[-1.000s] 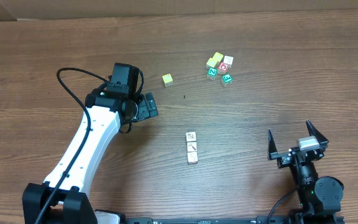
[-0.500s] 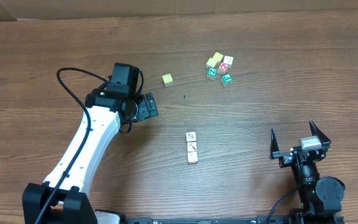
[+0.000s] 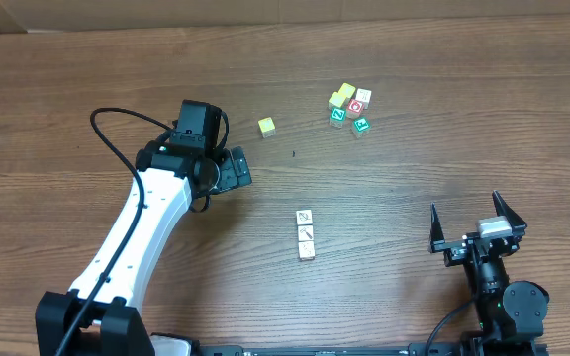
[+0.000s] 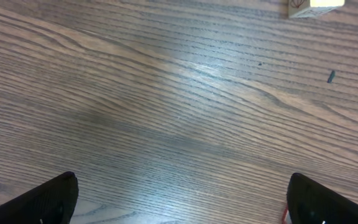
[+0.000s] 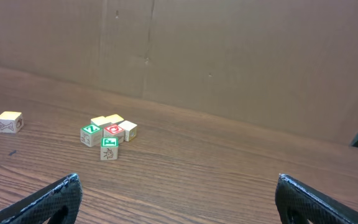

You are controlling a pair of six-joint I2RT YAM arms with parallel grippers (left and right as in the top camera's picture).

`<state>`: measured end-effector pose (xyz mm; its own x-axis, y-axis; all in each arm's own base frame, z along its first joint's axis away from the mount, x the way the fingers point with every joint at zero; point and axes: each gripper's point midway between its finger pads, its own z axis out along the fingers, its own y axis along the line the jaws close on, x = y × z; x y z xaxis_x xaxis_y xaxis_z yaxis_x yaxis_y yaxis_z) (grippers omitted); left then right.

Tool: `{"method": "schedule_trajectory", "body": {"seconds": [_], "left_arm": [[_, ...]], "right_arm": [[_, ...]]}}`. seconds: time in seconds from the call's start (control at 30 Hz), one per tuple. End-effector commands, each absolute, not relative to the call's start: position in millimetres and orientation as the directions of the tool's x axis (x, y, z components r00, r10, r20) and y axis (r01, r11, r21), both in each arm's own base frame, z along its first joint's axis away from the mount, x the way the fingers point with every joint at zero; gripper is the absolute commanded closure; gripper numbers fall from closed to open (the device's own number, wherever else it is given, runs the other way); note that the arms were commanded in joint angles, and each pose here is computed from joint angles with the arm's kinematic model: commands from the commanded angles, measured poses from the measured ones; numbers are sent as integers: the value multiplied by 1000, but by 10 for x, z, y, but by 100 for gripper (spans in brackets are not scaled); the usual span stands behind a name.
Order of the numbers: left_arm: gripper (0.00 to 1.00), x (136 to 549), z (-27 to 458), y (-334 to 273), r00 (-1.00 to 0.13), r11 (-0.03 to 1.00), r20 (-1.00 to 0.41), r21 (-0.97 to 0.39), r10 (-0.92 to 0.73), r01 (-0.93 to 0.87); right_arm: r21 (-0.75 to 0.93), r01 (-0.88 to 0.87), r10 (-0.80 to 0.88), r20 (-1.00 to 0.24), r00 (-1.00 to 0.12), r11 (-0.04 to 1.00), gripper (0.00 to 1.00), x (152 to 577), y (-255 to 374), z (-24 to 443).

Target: Flip 3 blocks

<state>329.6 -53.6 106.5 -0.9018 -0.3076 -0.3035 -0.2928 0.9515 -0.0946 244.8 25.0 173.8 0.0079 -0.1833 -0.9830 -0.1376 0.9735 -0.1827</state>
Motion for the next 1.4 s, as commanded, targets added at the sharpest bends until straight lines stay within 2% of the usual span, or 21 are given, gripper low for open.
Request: {"method": "schedule_trajectory", "body": {"seconds": [0.0,0.23,0.47,0.63,1.03,1.37], "left_arm": [[0,3315,1435,-540,-864,955,-407,-131,-298,-267],[1,3096,2341,-488,-714,943,-618,-258,-330,-212],[0,2529,3256,-373,-474,921,-795,-376,-379,-105],[0,2136,3628,-290,-334,907,-850,-419,-406,-38],[0,1326,3331,76,-311,903,-848,-392,-428,-173],[0,862,3307,292,-143,879,-881,-411,-451,-242]], "right_arm": [[-186,-127,-186,-982,7,974,0,2452,228,1713],[-186,-127,-186,-982,7,974,0,2452,228,1713],[-185,-127,-186,-983,7,974,0,2452,228,1713],[-186,-127,-186,-982,7,974,0,2452,228,1713],[-186,-127,-186,-982,7,974,0,2452,228,1713],[-186,-127,-186,-982,7,974,0,2452,228,1713]]}}
